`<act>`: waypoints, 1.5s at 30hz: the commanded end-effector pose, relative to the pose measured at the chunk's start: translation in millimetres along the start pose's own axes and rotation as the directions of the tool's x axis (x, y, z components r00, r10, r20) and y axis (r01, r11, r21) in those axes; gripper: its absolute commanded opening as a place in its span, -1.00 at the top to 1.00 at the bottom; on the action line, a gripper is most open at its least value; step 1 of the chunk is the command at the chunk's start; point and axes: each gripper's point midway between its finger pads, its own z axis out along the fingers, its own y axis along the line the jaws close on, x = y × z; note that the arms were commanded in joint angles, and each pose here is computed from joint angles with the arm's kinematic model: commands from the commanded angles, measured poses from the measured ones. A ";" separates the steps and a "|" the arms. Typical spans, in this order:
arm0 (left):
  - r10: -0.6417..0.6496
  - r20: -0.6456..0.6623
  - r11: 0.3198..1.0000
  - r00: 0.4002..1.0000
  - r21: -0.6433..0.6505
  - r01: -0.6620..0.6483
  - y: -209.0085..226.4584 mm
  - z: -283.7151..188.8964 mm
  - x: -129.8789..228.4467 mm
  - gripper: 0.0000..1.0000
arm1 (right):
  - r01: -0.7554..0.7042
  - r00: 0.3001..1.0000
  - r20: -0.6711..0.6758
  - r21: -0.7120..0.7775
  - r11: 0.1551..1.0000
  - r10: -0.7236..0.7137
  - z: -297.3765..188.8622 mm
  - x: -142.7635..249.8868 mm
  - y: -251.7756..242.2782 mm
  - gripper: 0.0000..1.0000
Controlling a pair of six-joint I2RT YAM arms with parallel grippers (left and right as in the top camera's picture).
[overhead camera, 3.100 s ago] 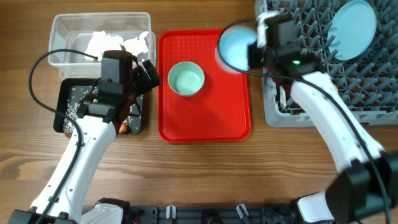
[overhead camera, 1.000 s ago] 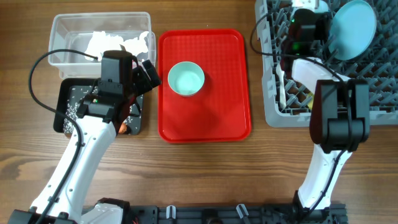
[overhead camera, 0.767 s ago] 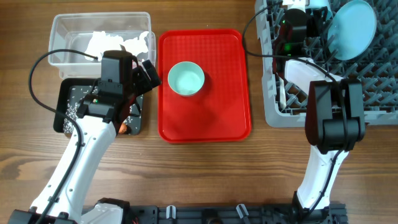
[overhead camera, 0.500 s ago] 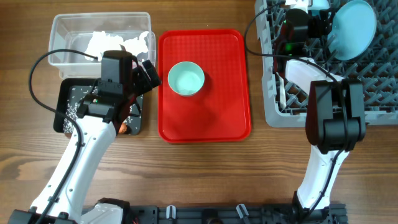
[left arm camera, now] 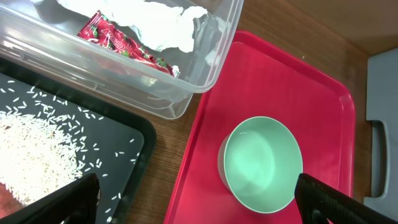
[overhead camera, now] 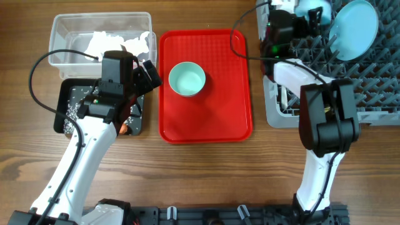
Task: Sort waste into correct bins and load items into the dishwasher rack
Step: 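Lift the light-blue bowl and place it in the rack, right gripper, then grasp the green bowl on the red tray with the right gripper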
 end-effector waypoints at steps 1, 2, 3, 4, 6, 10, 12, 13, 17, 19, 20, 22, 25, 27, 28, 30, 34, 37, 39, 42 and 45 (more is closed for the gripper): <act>-0.015 0.018 1.000 1.000 0.019 0.014 -3.3 -6.2 -6.3 -1.00 | -0.142 0.988 0.057 -0.035 0.989 0.144 -20.8 -35.1 -8.0 -1.00; -0.015 0.018 1.000 1.000 0.019 0.014 -3.3 -6.2 -6.3 -1.00 | -0.145 0.986 0.068 -0.076 0.986 0.151 -27.1 -41.0 -0.3 -1.00; -0.014 0.018 1.000 1.000 0.019 0.014 -3.3 -6.2 -6.2 -1.00 | -0.142 0.986 0.074 -0.111 0.984 0.150 -32.0 -45.0 6.4 -0.99; -0.014 0.018 1.000 1.000 0.019 0.014 -3.3 -6.2 -6.2 -1.00 | -0.151 0.984 0.075 -0.142 0.978 0.163 -35.9 -46.9 12.8 -0.99; -0.014 0.018 1.000 1.000 0.019 0.014 -3.3 -6.2 -6.2 -1.00 | -0.173 0.980 0.060 -0.217 0.961 0.190 -44.8 -48.1 28.2 -0.99; -0.014 0.018 1.000 1.000 0.019 0.014 -3.3 -6.2 -6.3 -1.00 | -0.132 0.990 -0.025 -0.443 0.887 0.136 -78.9 -39.3 67.9 -1.00; -0.015 0.018 1.000 1.000 0.019 0.014 -3.3 -6.2 -6.3 -1.00 | -0.167 0.986 -0.103 -0.568 0.806 0.131 -104.3 -33.3 83.3 -0.99; -0.014 0.018 1.000 1.000 0.019 0.014 -3.3 -6.2 -6.2 -1.00 | -0.226 0.973 -0.183 -0.665 0.712 0.138 -126.9 -29.4 94.4 -0.99; -0.014 0.018 1.000 1.000 0.019 0.014 -3.3 -6.2 -6.2 -1.00 | -0.360 0.930 -0.361 -0.867 0.344 0.062 -199.9 -20.0 125.3 -1.00; -0.014 0.018 1.000 1.000 0.019 0.014 -3.3 -6.2 -6.2 -1.00 | -0.366 0.927 -0.374 -0.907 0.210 0.001 -225.2 -12.0 137.2 -0.99; -0.015 0.018 1.000 1.000 0.019 0.014 -3.3 -6.2 -6.3 -1.00 | -0.353 0.931 -0.363 -0.920 0.171 -0.030 -233.6 -6.0 142.3 -0.99; -0.015 0.018 1.000 1.000 0.019 0.014 -3.3 -6.2 -6.3 -1.00 | -0.324 0.938 -0.337 -0.936 0.139 -0.083 -241.4 8.0 152.5 -0.99; -0.015 0.018 1.000 1.000 0.019 0.014 -3.3 -6.2 -6.3 -1.00 | -0.324 0.934 -0.334 -0.942 0.090 -0.130 -253.2 22.2 166.8 -0.96; -0.015 0.018 1.000 1.000 0.019 0.014 -3.3 -6.2 -6.3 -1.00 | -0.299 0.941 -0.304 -0.953 0.052 -0.151 -262.4 27.8 175.9 -0.87; -0.015 0.018 1.000 1.000 0.019 0.014 -3.3 -6.2 -6.3 -1.00 | -0.284 0.944 -0.287 -0.958 0.045 -0.163 -264.8 31.3 179.1 -0.82; -0.014 0.018 1.000 1.000 0.019 0.014 -3.3 -6.2 -6.3 -1.00 | -0.267 0.945 -0.269 -0.963 0.034 -0.187 -269.9 38.3 184.2 -0.65; -0.015 0.018 1.000 1.000 0.019 0.014 -3.3 -6.2 -6.3 -1.00 | -0.253 0.936 -0.250 -0.967 0.021 -0.247 -277.8 58.3 193.5 -0.40; -0.015 0.018 1.000 1.000 0.019 0.014 -3.3 -6.2 -6.3 -1.00 | -0.255 0.923 -0.262 -0.965 0.059 -0.282 -271.4 75.8 201.1 -0.20; -0.015 0.018 1.000 1.000 0.019 0.014 -3.3 -6.2 -6.3 -1.00 | -0.259 0.921 -0.265 -0.964 0.060 -0.285 -271.4 77.7 202.1 -0.07; -0.014 0.018 1.000 1.000 0.019 0.014 -3.3 -6.2 -6.2 -1.00 | -0.258 0.922 -0.265 -0.964 0.061 -0.284 -271.1 77.5 202.2 0.41; -0.014 0.018 1.000 1.000 0.019 0.014 -3.3 -6.2 -6.3 -1.00 | -0.253 0.920 -0.267 -0.964 0.083 -0.289 -267.4 79.6 201.6 0.85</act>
